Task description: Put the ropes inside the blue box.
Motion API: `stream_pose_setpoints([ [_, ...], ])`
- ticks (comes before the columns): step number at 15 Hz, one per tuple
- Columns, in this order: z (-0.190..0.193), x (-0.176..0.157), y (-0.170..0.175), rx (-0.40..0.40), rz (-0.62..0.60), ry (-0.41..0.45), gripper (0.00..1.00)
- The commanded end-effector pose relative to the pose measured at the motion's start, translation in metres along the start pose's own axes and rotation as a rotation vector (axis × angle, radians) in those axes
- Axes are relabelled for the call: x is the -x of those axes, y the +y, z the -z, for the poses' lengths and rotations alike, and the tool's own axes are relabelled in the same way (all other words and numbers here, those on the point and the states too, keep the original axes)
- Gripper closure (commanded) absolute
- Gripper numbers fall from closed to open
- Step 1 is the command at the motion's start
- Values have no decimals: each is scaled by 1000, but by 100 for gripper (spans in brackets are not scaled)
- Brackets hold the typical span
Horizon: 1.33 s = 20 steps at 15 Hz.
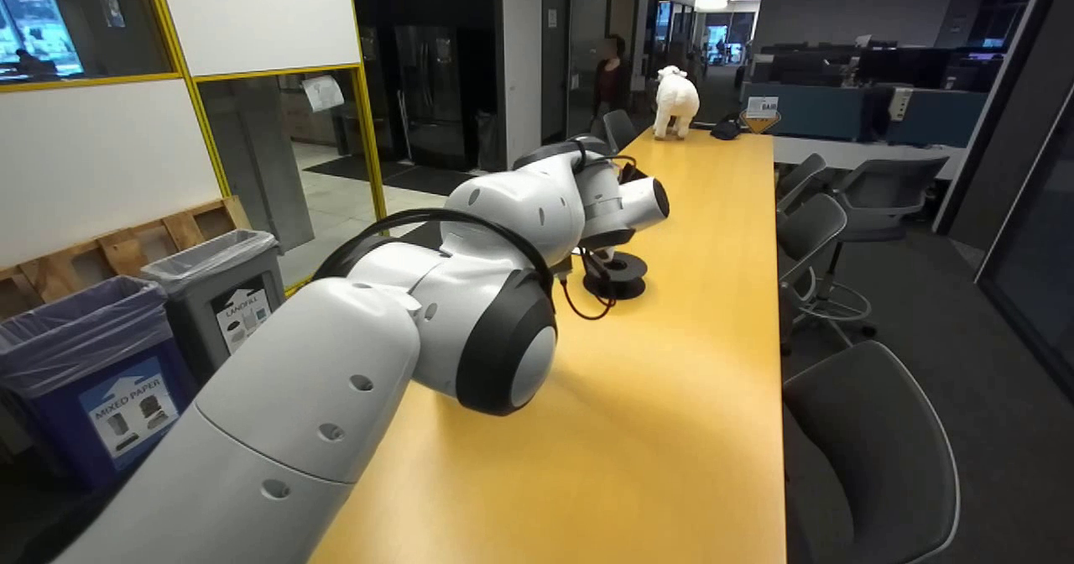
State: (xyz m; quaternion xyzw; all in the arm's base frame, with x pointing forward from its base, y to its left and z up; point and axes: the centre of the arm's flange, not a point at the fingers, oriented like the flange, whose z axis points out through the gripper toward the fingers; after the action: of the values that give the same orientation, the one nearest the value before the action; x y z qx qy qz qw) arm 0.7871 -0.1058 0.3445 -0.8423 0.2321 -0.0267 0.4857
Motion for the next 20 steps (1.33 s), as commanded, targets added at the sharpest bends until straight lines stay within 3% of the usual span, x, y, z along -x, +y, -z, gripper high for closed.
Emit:
stream_pose_setpoints([
  [1, -1, 6, -67, -5, 24, 47, 99],
  [5, -45, 34, -119, -3, 74, 12, 99],
  [9, -98, 61, -138, 25, 123, -41, 99],
  [10, -107, 67, -138, 45, 136, -52, 76],
  [17, -136, 62, -113, 215, 209, -82, 26],
  [20, -147, 55, -94, 351, 271, -151, 2],
])
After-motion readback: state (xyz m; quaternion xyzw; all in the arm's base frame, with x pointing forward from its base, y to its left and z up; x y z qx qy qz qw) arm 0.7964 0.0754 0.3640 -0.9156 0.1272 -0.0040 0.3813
